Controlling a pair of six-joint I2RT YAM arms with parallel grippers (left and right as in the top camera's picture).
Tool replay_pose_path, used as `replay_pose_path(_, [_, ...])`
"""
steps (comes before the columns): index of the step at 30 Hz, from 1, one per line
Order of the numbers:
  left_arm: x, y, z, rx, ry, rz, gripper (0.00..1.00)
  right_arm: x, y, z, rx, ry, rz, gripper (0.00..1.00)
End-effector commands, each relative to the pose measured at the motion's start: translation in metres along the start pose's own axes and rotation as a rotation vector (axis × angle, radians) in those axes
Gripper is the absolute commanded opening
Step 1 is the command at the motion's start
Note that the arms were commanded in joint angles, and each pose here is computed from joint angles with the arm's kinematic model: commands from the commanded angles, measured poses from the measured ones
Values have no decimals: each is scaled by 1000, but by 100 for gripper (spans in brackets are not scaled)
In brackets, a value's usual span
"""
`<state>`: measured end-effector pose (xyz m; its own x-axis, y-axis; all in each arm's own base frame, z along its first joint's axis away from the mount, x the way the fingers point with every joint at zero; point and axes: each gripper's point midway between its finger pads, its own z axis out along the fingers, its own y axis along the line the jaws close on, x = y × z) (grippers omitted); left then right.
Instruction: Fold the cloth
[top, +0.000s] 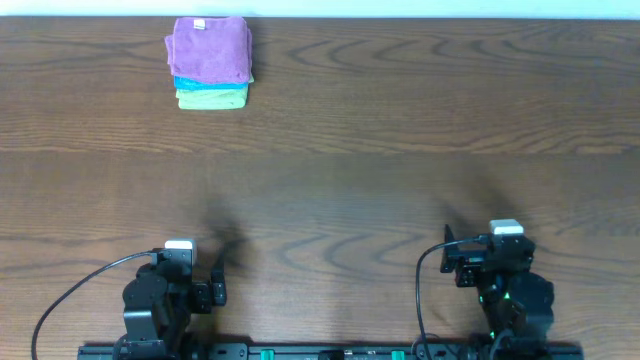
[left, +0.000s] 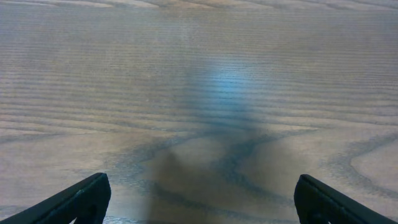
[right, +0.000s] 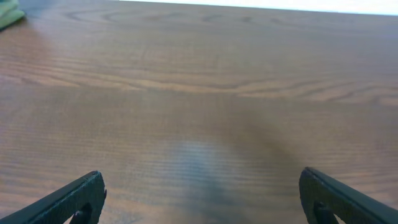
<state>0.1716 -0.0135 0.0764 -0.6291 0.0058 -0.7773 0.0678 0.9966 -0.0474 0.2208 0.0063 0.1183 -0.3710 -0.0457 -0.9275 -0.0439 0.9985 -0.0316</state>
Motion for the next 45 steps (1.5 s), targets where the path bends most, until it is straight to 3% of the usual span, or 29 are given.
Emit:
replay_pose_path(1, [17, 0, 1, 2, 62, 23, 95, 1, -5, 0, 24, -6, -20, 99])
replay_pose_path(45, [17, 0, 1, 2, 62, 23, 95, -1, -5, 0, 24, -18, -27, 99])
